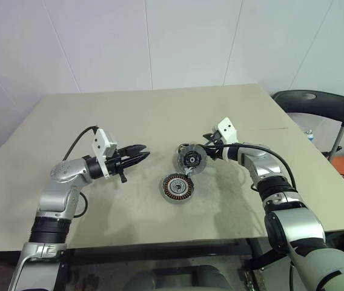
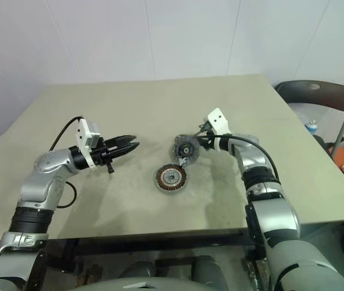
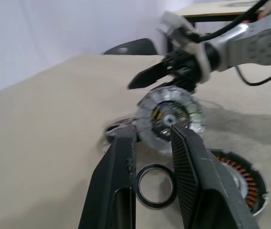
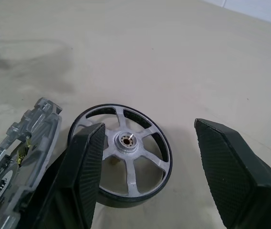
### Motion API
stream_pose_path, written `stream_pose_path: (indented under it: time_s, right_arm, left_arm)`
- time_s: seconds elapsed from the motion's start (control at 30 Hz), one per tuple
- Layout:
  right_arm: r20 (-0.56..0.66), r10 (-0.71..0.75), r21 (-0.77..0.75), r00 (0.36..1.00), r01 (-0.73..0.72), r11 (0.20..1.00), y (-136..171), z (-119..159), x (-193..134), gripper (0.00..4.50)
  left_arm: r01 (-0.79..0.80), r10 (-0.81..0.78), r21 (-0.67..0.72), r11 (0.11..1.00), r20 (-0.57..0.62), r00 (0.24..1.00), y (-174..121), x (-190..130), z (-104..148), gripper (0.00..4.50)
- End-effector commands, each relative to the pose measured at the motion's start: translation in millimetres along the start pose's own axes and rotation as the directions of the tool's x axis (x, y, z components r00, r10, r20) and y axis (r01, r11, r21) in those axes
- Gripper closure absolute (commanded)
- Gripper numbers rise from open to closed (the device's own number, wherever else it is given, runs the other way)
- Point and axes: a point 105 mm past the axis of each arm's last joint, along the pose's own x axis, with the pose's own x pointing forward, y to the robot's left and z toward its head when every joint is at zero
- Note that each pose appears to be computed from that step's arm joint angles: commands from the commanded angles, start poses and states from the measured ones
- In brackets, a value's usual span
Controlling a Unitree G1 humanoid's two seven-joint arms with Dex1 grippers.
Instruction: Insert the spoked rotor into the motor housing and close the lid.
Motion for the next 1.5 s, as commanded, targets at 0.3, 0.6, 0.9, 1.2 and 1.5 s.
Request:
stream_pose_path:
  time_s: [0.3,0.6,0.9,1.2,1.5]
  right_arm:
    - [0.066,-0.015,-0.015,0.998,0.016,1.000,-1,16,-1,1.36]
    - [0.060,-0.008,-0.014,0.998,0.009,1.000,1,14,0,1.36]
    - [0.053,-0.006,-0.011,0.999,0.006,1.000,1,12,-1,1.36]
    - [0.055,-0.007,-0.017,0.998,0.008,1.000,1,14,-3,1.36]
    - [0.052,-0.005,-0.012,0.999,0.005,1.000,5,11,-1,1.36]
  left_arm:
    - [0.154,-0.150,0.124,0.980,-0.037,0.988,-23,13,3,3.75]
    - [0.127,-0.115,0.233,0.964,-0.066,0.991,-23,26,-13,3.75]
    - [0.032,-0.036,0.196,0.980,0.015,0.999,-10,51,-10,3.75]
    - [0.095,-0.096,0.039,0.995,0.018,0.995,-27,63,-23,3.75]
    - [0.138,-0.141,-0.089,0.986,-0.029,0.990,-39,69,-41,3.75]
